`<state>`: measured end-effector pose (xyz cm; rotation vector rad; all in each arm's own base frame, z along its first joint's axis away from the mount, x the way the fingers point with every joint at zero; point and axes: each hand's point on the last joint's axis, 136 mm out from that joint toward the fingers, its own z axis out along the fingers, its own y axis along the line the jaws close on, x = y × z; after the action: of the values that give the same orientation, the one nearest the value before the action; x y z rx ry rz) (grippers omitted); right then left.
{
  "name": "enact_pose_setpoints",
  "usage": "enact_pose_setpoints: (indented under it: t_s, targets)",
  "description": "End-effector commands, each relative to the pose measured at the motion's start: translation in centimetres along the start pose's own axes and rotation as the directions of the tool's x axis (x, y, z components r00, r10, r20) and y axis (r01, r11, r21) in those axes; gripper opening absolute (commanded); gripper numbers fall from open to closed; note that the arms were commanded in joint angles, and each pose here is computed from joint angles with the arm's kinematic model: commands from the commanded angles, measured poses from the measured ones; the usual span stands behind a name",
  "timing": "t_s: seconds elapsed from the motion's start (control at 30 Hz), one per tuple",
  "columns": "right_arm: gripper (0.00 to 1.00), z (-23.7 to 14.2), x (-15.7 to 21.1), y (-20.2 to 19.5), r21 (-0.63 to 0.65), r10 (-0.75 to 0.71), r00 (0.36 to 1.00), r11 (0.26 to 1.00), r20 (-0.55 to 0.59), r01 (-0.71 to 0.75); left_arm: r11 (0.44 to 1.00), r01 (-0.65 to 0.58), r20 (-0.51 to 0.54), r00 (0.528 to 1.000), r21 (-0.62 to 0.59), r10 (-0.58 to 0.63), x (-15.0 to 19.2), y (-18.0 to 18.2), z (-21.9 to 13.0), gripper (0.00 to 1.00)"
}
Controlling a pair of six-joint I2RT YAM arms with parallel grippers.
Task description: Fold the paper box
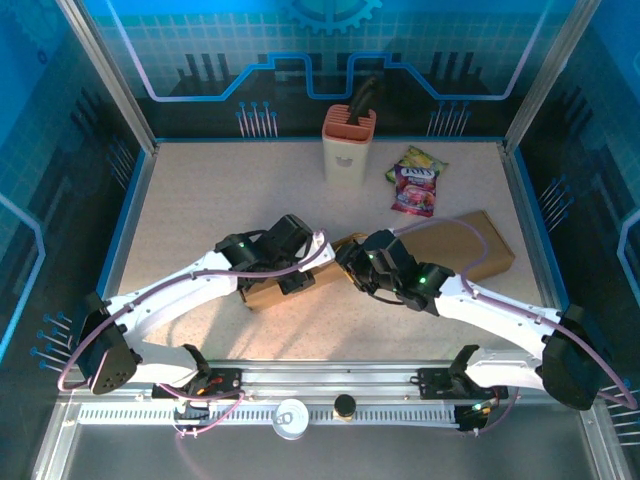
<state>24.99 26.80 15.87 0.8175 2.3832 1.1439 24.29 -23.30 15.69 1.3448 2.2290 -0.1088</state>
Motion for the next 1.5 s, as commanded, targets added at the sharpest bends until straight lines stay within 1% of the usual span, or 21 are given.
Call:
enact_pose_setpoints:
  t_s: [0.0,0.1,0.17,0.23,0.3,0.37,0.43,0.5,0.53,0.6,0.63,0.7,0.87,1.03,1.13,1.3,1.47]
  targets:
    - [0.51,-0.3,-0.5,-0.6,0.042,-0.022,1.000,0.999,-0.007,0.022,1.000,0.008,0.024,1.000,0.023,-0.008,0.1,0.1,0.0,0.44]
    - [0.60,-1.2,-0.9,0.5,0.016,-0.063,0.998,0.998,-0.014,0.063,0.998,0.026,0.038,0.999,0.051,-0.028,0.0,0.1,-0.1,0.42]
    - [0.64,-2.1,-1.2,1.2,-0.004,-0.097,0.995,0.995,-0.015,0.097,0.997,0.037,0.042,0.998,0.062,-0.039,0.0,0.2,-0.2,0.42]
    - [0.65,-3.2,-1.8,1.9,-0.038,-0.137,0.991,0.990,-0.004,0.137,0.996,0.043,0.045,0.998,0.083,-0.047,0.0,0.2,-0.3,0.42]
    - [0.66,-4.3,-2.7,3.4,-0.109,-0.215,0.977,0.971,0.012,0.215,0.994,0.046,0.048,0.998,0.099,-0.051,0.0,0.2,-0.5,0.43]
    - [0.61,-5.4,-3.9,4.3,-0.137,-0.305,0.952,0.942,0.022,0.305,0.992,0.043,0.047,0.998,0.116,-0.049,0.1,0.0,-0.6,0.43]
    - [0.58,-6.7,-5.8,5.3,-0.116,-0.454,0.889,0.881,0.061,0.458,0.990,0.040,0.049,0.998,0.134,-0.046,0.2,-0.2,-0.8,0.43]
    - [0.59,-7.2,-7.4,5.8,-0.113,-0.598,0.796,0.788,0.099,0.606,0.987,0.034,0.053,0.998,0.154,-0.042,0.2,-0.5,-1.0,0.43]
    - [0.60,-7.4,-8.0,5.7,-0.115,-0.638,0.763,0.754,0.107,0.646,0.986,0.034,0.056,0.997,0.162,-0.044,0.1,-0.6,-1.1,0.43]
    - [0.67,-7.4,-8.4,5.8,-0.172,-0.707,0.700,0.681,0.098,0.712,0.983,0.033,0.065,0.997,0.181,-0.046,0.0,-1.0,-1.4,0.43]
    - [0.70,-7.4,-8.2,5.8,-0.200,-0.727,0.681,0.657,0.086,0.727,0.981,0.031,0.069,0.997,0.189,-0.045,0.0,-1.1,-1.5,0.43]
    - [0.71,-7.0,-7.7,5.7,-0.234,-0.760,0.647,0.621,0.050,0.748,0.977,0.029,0.068,0.997,0.209,-0.044,0.0,-1.5,-1.7,0.44]
    - [0.71,-5.6,-6.6,4.6,-0.261,-0.803,0.596,0.576,-0.002,0.775,0.972,0.021,0.055,0.998,0.232,-0.035,0.1,-1.8,-1.9,0.45]
    - [0.66,-5.0,-5.6,3.9,-0.281,-0.826,0.562,0.550,-0.043,0.786,0.972,0.018,0.044,0.999,0.233,-0.029,0.3,-1.8,-1.7,0.47]
    - [0.63,-4.5,-5.0,3.4,-0.275,-0.843,0.534,0.531,-0.074,0.801,0.973,0.016,0.048,0.998,0.232,-0.028,0.2,-1.8,-1.6,0.48]
    - [0.58,-3.6,-4.8,2.1,-0.262,-0.855,0.507,0.518,-0.111,0.815,0.976,0.016,0.045,0.999,0.217,-0.026,0.2,-1.5,-1.5,0.50]
    - [0.54,-3.6,-4.7,2.3,-0.268,-0.866,0.488,0.498,-0.108,0.825,0.977,0.013,0.050,0.998,0.211,-0.024,0.1,-1.5,-1.7,0.51]
